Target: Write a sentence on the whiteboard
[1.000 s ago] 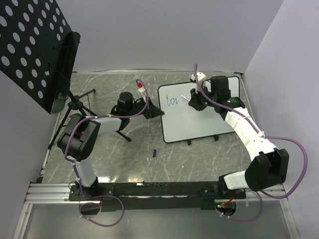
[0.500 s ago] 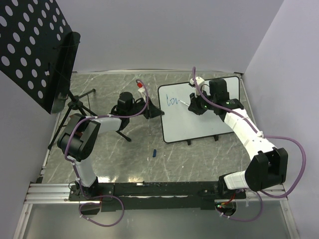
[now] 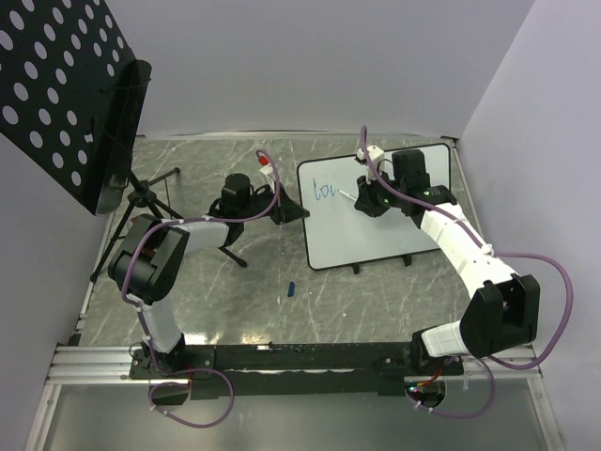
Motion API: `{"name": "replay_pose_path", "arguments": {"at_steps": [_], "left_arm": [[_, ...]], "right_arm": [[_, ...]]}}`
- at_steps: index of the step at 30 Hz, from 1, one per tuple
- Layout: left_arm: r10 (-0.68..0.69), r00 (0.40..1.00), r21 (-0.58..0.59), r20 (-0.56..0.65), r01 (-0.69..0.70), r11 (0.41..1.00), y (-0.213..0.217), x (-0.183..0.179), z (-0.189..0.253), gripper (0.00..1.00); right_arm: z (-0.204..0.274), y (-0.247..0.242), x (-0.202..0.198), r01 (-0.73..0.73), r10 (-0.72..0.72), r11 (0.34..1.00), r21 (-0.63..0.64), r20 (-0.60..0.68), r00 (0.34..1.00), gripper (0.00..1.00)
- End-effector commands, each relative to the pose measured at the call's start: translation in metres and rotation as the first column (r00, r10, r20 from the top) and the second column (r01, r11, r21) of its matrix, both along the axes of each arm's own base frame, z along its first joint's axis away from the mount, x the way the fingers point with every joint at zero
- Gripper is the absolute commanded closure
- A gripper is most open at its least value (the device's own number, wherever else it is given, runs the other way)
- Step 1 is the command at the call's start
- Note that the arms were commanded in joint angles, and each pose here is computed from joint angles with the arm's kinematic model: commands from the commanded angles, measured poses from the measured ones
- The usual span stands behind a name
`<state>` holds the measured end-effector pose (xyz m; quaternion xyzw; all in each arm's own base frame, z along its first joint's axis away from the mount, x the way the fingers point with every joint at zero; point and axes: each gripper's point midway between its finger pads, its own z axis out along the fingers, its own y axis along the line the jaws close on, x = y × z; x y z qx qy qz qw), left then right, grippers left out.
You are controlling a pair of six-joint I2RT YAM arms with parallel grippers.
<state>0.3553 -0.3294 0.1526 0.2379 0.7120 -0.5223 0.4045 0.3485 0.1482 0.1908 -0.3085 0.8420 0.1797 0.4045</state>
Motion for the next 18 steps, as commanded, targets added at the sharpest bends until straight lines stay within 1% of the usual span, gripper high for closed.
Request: {"name": "replay_pose_path", "arguments": {"at_steps": [1, 6, 18], "left_arm": [[-0.015, 0.988, 0.025, 0.155, 0.012, 1.0, -0.002, 0.002, 0.009, 0.99], [-0.015, 0.988, 0.025, 0.154, 0.012, 1.0, -0.002, 0.002, 0.009, 0.99], [-0.021, 0.988, 0.029, 0.151, 0.017, 0.999, -0.003, 0.002, 0.007, 0.99]], "right_arm": [[0.004, -0.006, 0.009, 0.045, -0.045, 0.999, -0.014, 0.021, 0.999, 1.0], [0.012, -0.015, 0.013, 0.085, -0.084, 0.996, -0.016, 0.047, 0.995, 1.0], [0.022, -0.019, 0.022, 0.108, -0.107, 0.994, -0.006, 0.077, 0.991, 1.0]]}}
